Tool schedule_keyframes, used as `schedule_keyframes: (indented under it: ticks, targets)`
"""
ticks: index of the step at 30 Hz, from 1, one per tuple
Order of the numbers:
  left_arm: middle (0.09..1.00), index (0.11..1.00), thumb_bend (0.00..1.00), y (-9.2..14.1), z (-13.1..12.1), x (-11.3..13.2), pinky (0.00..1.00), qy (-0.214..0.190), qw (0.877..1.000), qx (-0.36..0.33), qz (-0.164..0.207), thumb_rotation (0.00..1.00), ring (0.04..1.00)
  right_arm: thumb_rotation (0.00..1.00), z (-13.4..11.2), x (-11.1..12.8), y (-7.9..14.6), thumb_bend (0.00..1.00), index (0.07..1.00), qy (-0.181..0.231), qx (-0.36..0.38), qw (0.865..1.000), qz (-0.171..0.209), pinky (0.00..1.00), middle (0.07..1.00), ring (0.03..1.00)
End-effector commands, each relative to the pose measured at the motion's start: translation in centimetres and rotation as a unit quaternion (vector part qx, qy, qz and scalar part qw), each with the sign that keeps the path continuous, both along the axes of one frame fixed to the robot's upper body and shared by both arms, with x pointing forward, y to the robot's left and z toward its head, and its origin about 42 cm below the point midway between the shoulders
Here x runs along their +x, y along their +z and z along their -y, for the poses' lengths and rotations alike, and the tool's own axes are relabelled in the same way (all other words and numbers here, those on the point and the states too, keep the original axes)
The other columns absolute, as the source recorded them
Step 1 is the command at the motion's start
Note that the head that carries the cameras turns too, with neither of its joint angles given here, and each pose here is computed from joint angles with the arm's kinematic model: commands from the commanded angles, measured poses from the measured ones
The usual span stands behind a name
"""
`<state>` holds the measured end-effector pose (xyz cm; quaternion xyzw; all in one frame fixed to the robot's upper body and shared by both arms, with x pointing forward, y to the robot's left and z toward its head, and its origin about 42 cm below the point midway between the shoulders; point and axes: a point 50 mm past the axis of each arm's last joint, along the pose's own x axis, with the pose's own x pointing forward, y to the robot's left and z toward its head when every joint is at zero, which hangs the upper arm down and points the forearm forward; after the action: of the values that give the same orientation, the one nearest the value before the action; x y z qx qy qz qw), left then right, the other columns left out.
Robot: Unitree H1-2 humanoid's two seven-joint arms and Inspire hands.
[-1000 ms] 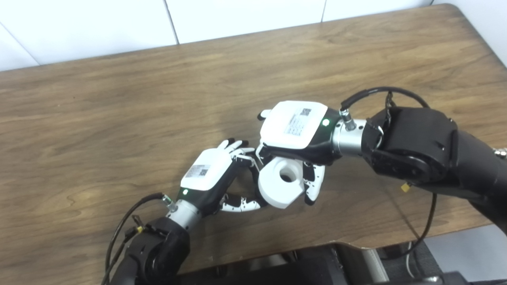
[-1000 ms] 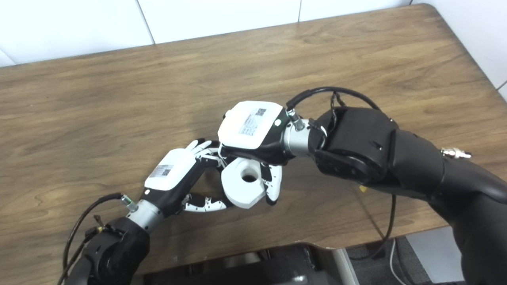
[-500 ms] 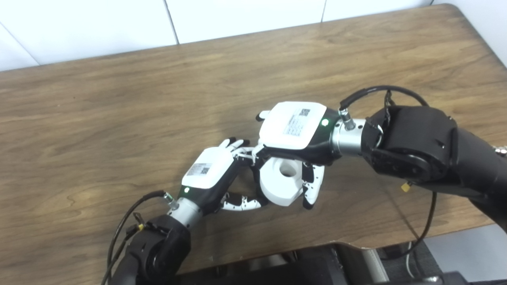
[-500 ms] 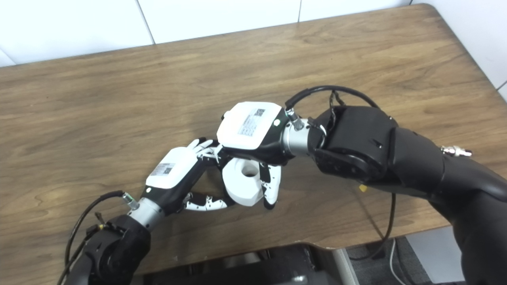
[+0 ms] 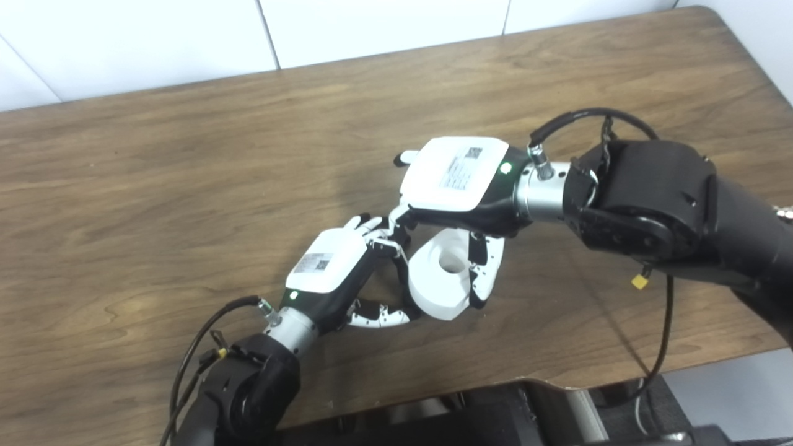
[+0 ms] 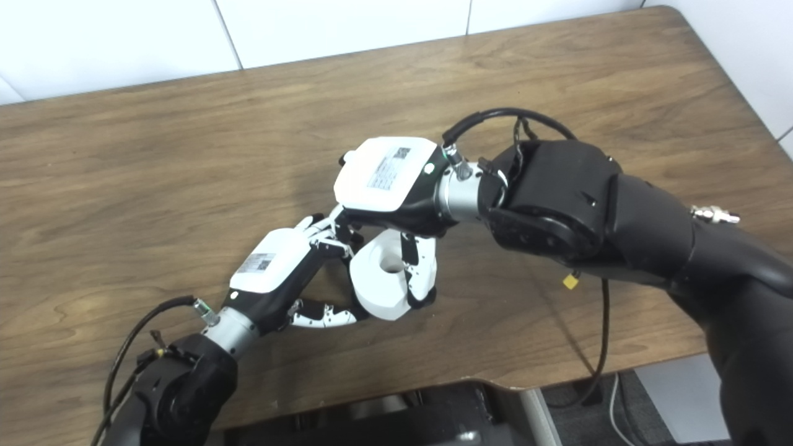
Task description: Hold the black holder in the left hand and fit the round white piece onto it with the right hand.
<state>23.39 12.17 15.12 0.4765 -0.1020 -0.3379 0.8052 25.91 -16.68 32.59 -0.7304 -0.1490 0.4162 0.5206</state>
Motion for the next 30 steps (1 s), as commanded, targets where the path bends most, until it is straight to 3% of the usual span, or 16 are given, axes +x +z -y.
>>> schedule_keyframes:
  ticks: [1,11,30]
  targets:
    - [0.812,0.487,0.52,-1.4,0.4,-0.5,1.00,-0.024,0.999,0.025,-0.039,0.06,0.935,0.39,0.5,0.4,1.2,1.00,0.731,-0.025,-0.021,0.999,-0.012,0.99,0.726,0.832]
    - [0.814,0.487,0.52,-1.5,0.4,-0.4,1.00,-0.023,0.998,0.031,-0.043,0.06,0.939,0.43,0.6,1.5,3.4,1.00,0.759,-0.017,-0.030,0.999,-0.013,1.00,0.767,0.856]
    - [0.817,0.488,0.51,-1.8,0.6,0.2,1.00,-0.021,0.998,0.035,-0.042,0.06,0.940,0.40,0.5,3.1,7.0,1.00,0.813,0.033,-0.095,0.993,-0.060,1.00,0.839,0.881]
